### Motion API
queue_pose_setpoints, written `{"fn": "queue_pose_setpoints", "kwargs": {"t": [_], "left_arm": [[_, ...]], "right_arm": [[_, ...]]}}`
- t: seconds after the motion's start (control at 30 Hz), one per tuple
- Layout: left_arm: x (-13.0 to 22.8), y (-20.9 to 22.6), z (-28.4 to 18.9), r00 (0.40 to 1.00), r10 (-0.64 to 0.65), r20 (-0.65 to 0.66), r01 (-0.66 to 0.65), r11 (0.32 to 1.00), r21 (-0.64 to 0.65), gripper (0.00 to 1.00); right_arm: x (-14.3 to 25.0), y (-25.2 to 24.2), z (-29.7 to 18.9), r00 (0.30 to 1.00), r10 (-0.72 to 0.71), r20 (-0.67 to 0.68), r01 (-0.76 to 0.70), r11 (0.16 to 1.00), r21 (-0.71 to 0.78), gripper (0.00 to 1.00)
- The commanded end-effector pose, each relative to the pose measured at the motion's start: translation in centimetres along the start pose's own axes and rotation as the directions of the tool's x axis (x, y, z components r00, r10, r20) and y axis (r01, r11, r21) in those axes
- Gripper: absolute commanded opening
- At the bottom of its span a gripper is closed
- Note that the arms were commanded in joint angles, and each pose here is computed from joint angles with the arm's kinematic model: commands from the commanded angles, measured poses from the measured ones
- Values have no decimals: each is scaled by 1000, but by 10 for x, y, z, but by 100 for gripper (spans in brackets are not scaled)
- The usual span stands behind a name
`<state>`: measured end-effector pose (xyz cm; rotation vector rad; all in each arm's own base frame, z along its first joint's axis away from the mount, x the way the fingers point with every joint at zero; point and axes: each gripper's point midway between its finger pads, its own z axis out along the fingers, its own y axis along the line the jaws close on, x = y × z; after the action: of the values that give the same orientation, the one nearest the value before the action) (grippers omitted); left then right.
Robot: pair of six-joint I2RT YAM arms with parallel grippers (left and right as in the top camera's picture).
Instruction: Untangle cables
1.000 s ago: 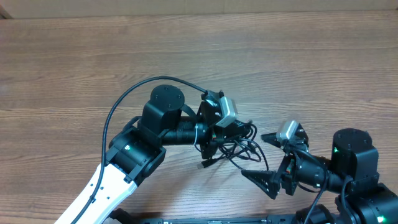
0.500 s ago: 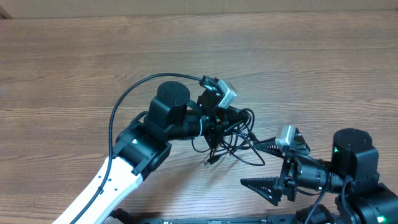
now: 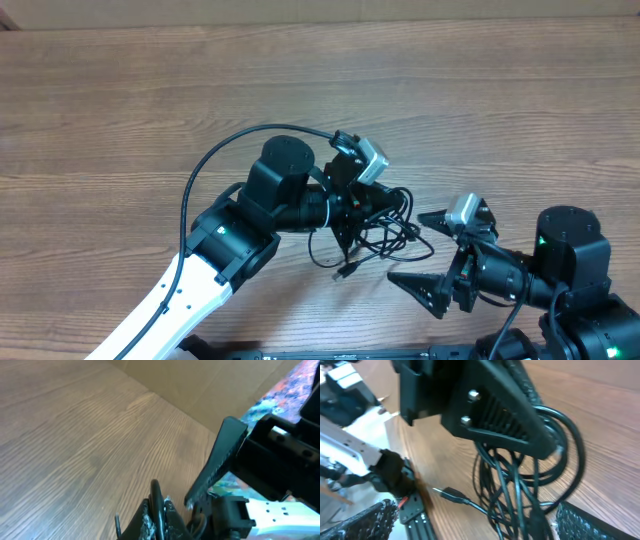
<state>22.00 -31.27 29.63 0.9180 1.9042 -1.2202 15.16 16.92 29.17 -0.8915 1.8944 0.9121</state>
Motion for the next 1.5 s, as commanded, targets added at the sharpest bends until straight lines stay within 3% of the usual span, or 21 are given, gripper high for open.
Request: {"fn": "queue_pose_setpoints", "kwargs": {"t": [0.0, 0.2, 0.37, 0.5, 0.83, 1.03, 1.13, 1.3, 1.33, 1.47], "left_arm": [[-5, -2, 0, 999, 50, 12, -50, 999, -5, 4], [-10, -21, -1, 994, 108, 33, -111, 989, 99, 4], [-20, -23, -2, 991, 113, 71, -120, 988, 99, 4], [-27, -25, -3, 990, 102, 98, -112, 988, 105, 4], [-30, -36, -4, 993, 63, 101, -79, 984, 161, 4], [-31, -48, -4, 990, 86, 110, -108, 971, 214, 4], [-31, -48, -4, 991, 81, 110, -103, 971, 214, 4], [-33, -35, -2, 991, 64, 114, -80, 986, 145, 4], [-32, -30, -2, 992, 56, 113, -69, 991, 116, 4], [-28, -9, 0, 995, 5, 104, -6, 1000, 8, 4]], "right_arm": [[-6, -13, -5, 1000, -22, 6, 21, 995, 96, 100], [-2, -8, -4, 1000, -9, -5, 10, 997, 73, 100], [-9, 31, -6, 997, -60, 44, 67, 985, -157, 97], [-11, 42, -8, 996, -61, 59, 73, 973, -217, 93], [-10, 36, -6, 997, -57, 47, 65, 979, -193, 100], [-6, 21, 4, 1000, -22, 3, 23, 987, -160, 97], [-4, 18, 9, 1000, 0, -15, -3, 984, -180, 85], [-6, 26, 11, 1000, 22, -16, -25, 967, -253, 24], [-6, 26, 11, 1000, 22, -16, -25, 967, -253, 5], [-6, 27, 10, 1000, 23, -15, -26, 965, -260, 4]]}}
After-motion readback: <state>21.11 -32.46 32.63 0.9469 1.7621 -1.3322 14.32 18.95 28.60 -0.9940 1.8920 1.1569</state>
